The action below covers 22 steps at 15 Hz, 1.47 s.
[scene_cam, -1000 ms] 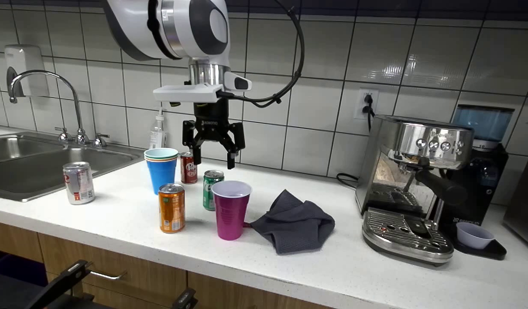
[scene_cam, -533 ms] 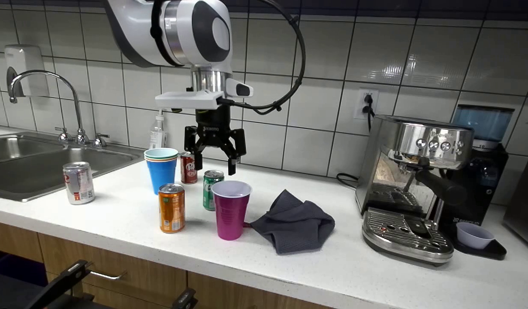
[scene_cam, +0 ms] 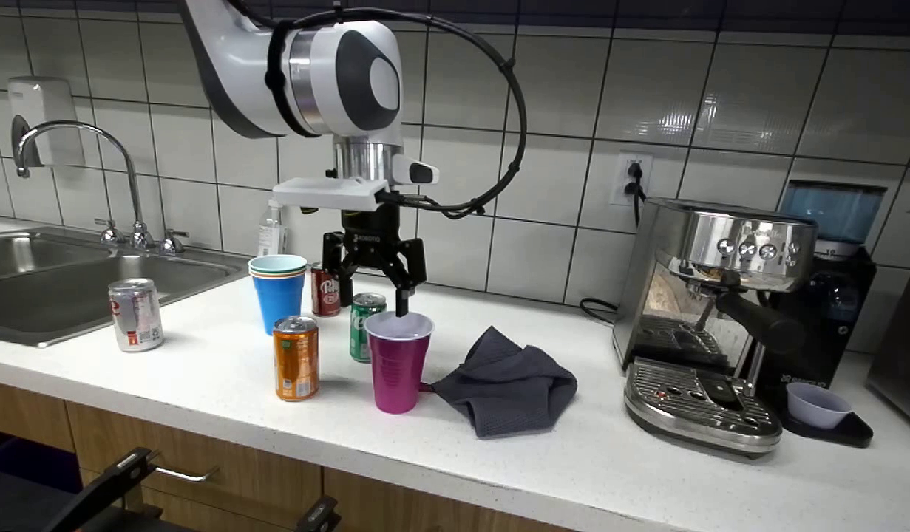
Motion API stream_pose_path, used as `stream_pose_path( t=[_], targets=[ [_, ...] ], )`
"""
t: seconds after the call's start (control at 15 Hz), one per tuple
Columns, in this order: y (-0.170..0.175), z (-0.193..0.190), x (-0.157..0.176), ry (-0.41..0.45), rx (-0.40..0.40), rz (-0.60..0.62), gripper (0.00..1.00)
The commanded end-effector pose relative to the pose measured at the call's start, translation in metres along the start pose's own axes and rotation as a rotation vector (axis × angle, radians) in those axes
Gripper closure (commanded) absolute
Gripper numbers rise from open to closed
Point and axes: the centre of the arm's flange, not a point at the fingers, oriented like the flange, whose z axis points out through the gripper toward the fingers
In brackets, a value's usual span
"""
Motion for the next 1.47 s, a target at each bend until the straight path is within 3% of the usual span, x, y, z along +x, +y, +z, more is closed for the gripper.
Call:
stream_pose_path(
  t=[0.0, 0.8, 0.87, 0.93, 1.4],
  targets=[
    [0.004, 0.011, 0.007, 0.013, -0.015, 0.035, 0.0],
    [0.006, 0.032, 0.008, -0.01, -0.024, 0.06, 0.0],
    [0.006, 0.032, 0.008, -0.01, -0.023, 0.063, 0.25],
    [0.006, 0.032, 0.009, -0.012, -0.02, 0.065, 0.26],
    [0.006, 0.034, 0.009, -0.009, -0.023, 0.07, 0.82]
  ],
)
